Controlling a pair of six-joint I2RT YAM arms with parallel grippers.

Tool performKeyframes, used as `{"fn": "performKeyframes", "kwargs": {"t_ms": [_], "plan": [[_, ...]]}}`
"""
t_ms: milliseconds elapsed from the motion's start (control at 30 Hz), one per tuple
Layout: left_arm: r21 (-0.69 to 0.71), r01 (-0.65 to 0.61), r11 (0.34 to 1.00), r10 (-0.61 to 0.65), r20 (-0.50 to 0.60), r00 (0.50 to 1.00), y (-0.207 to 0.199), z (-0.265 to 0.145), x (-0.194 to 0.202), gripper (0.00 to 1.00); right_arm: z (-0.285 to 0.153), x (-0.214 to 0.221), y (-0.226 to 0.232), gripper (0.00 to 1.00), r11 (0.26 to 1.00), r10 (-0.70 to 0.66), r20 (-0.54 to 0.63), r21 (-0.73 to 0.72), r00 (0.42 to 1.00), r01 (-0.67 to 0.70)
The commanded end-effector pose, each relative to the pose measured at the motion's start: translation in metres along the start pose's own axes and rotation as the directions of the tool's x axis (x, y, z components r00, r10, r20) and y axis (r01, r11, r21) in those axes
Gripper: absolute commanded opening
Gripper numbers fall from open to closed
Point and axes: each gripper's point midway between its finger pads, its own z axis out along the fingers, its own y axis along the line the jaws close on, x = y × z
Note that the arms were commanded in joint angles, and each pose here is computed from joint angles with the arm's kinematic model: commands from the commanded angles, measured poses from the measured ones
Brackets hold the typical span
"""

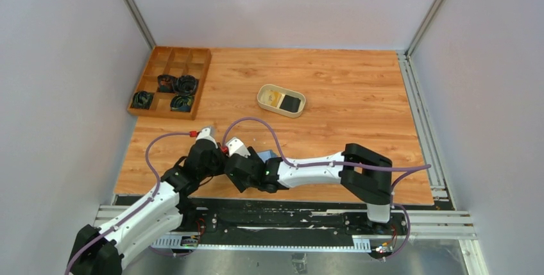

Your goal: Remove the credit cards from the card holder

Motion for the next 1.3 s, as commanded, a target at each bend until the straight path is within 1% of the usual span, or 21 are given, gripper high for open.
{"fn": "performKeyframes", "kwargs": {"t_ms": [0,133,400,533,733,867,1000,1067,1133,1200,1267], "plan": [[0.039,0.003,0.999,-0.004,0.024,1.000,-0.015,-0.004,-0.013,0.00,0.010,-0.002,0.003,0.72,1.000,-0.024,0.007,0.013,1.000,0.024],[0.040,0.004,0.999,-0.005,0.025,1.000,-0.016,-0.005,-0.014,0.00,0.012,0.008,-0.008,0.72,0.998,-0.035,-0.015,0.058,0.999,0.035],[0.039,-0.001,0.999,0.001,0.012,1.000,-0.015,-0.004,-0.011,0.00,0.009,0.022,-0.059,0.72,0.973,0.001,-0.040,0.232,0.999,0.008],[0.039,-0.001,0.999,0.001,0.009,1.000,-0.014,-0.004,-0.009,0.00,0.006,0.019,-0.086,0.72,0.956,0.044,-0.027,0.290,0.999,-0.034],[0.036,-0.003,0.999,0.003,0.006,1.000,-0.013,-0.004,-0.008,0.00,-0.007,0.011,-0.125,0.72,0.920,0.097,0.026,0.379,0.995,-0.100],[0.032,-0.008,0.999,0.008,0.002,1.000,-0.012,-0.003,-0.008,0.00,-0.018,0.015,-0.150,0.72,0.890,0.135,0.052,0.433,0.990,-0.144],[0.031,-0.010,0.999,0.010,0.003,1.000,-0.012,-0.003,-0.008,0.00,-0.032,0.019,-0.165,0.72,0.877,0.152,0.066,0.452,0.986,-0.165],[0.030,-0.012,0.999,0.012,0.001,1.000,-0.012,-0.002,-0.008,0.00,-0.037,0.011,-0.157,0.72,0.909,0.140,0.082,0.383,0.987,-0.161],[0.026,-0.010,1.000,0.010,0.000,1.000,-0.010,0.000,-0.006,0.00,-0.037,-0.001,-0.134,0.72,0.961,0.126,0.094,0.237,0.988,-0.145],[0.016,-0.007,1.000,0.007,-0.006,1.000,-0.006,0.003,-0.002,0.00,-0.039,-0.017,-0.099,0.72,0.990,0.132,0.108,0.030,0.985,-0.136],[-0.006,-0.005,1.000,0.005,-0.009,1.000,-0.001,0.006,0.000,0.00,-0.038,-0.031,-0.057,0.72,0.970,0.154,0.098,-0.207,0.983,-0.131]]}}
